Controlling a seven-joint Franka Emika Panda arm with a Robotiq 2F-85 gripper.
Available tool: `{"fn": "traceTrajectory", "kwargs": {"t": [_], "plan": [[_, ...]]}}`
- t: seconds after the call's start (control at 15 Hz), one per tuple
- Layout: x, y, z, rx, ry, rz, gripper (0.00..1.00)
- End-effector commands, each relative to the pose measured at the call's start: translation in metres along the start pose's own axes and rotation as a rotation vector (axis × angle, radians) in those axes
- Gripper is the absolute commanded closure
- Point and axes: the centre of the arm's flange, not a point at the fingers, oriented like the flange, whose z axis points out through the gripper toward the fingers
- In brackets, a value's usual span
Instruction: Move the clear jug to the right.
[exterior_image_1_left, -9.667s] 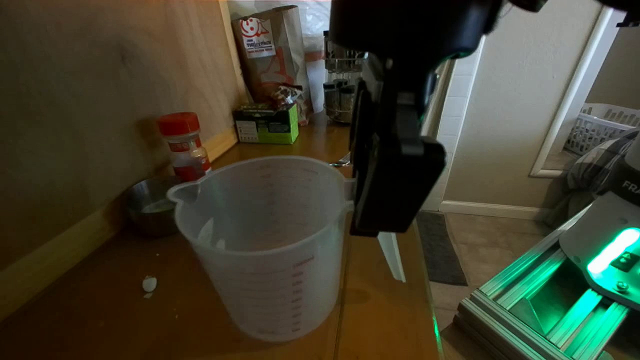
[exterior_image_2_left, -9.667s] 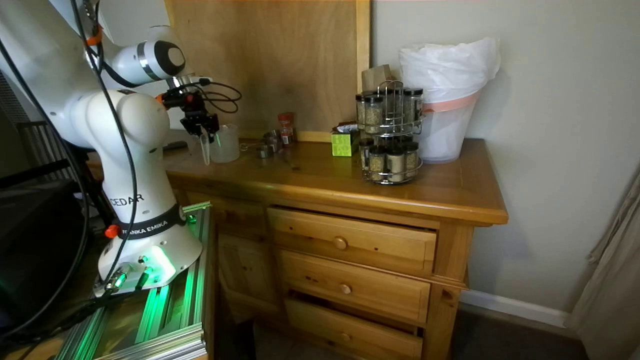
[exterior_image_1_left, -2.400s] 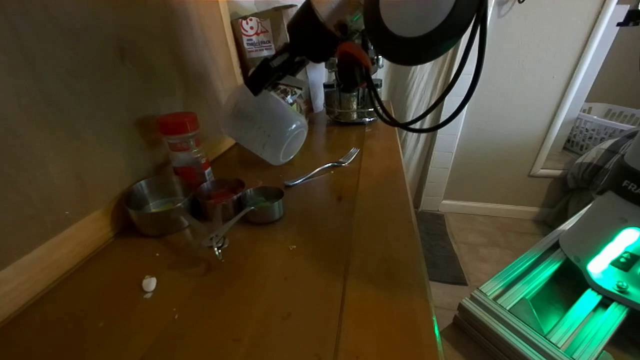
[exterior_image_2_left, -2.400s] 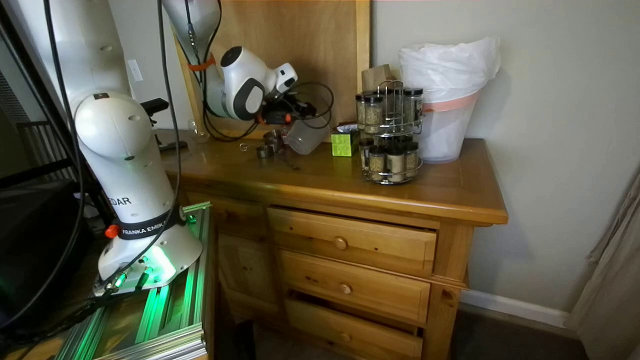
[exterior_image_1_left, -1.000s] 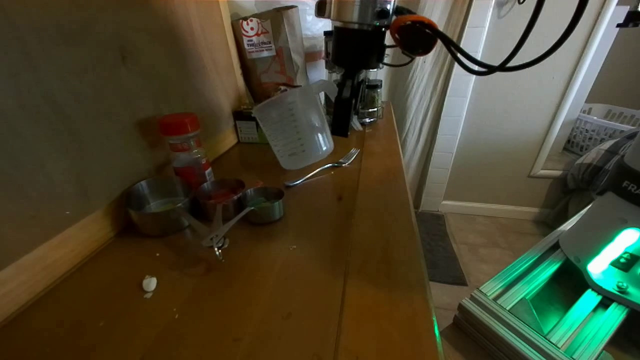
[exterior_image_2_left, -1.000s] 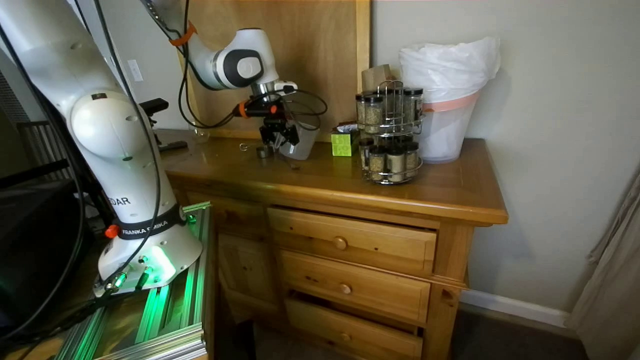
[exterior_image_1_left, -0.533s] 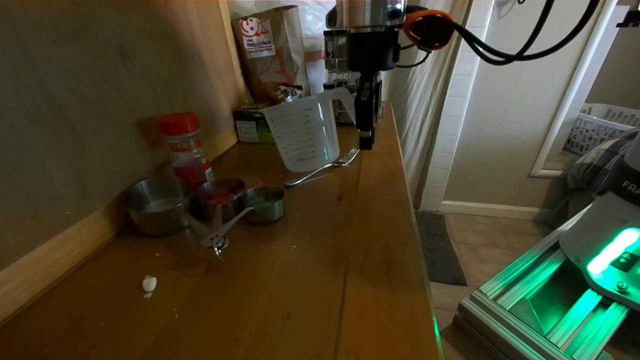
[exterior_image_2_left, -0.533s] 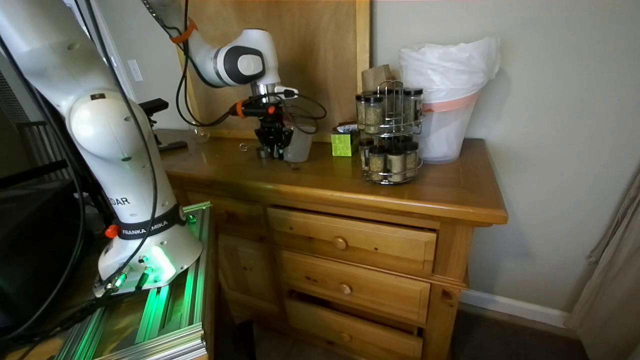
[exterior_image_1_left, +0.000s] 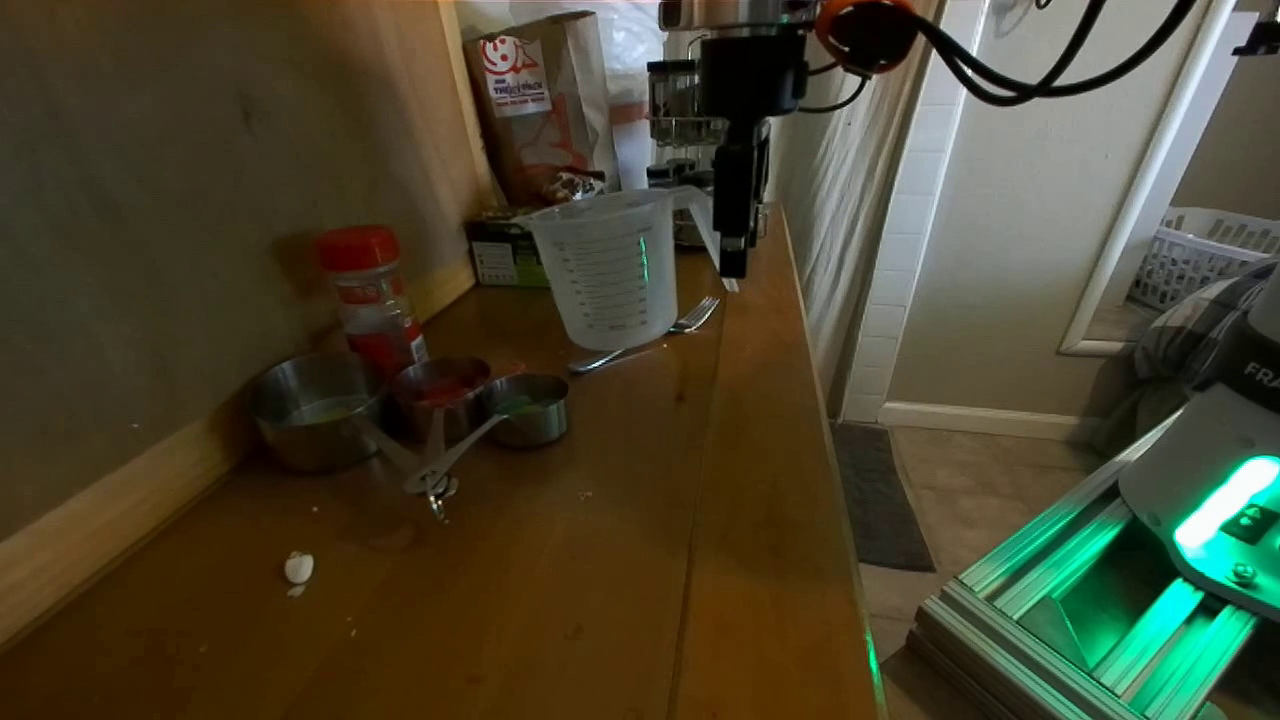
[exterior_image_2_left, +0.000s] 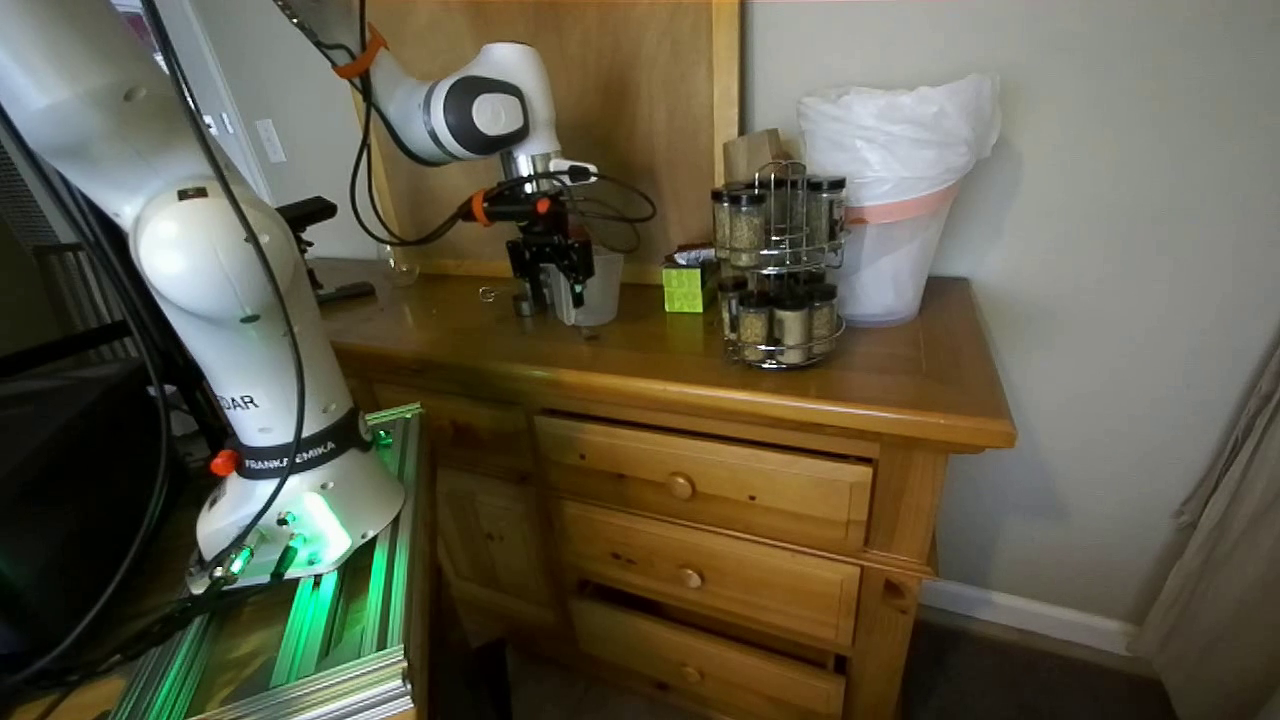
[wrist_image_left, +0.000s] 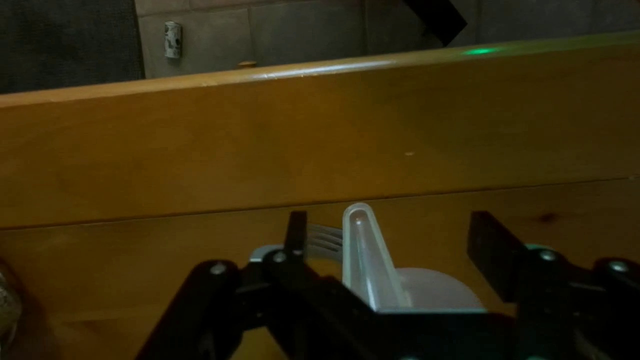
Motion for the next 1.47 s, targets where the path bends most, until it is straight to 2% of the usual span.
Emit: {"fn": "traceTrajectory", "kwargs": {"t": [0.0, 0.2, 0.27, 0.53, 0.73, 1.13, 1.27, 1.4], "plan": [[0.005, -0.004, -0.014, -0.022, 0.048, 0.0, 0.0], [0.014, -0.01, -0.012, 0.013, 0.086, -0.005, 0.0], [0.016, -0.01, -0.01, -0.005, 0.103, -0.005, 0.0], [0.032, -0.011, -0.005, 0.028, 0.242, 0.025, 0.0], [0.043, -0.016, 0.001, 0.05, 0.312, 0.066, 0.0], [0.067, -0.014, 0.017, 0.004, 0.491, 0.108, 0.0], [0.069, -0.013, 0.015, -0.008, 0.517, 0.117, 0.0], [0.053, -0.016, -0.001, -0.003, 0.459, 0.111, 0.0]]}}
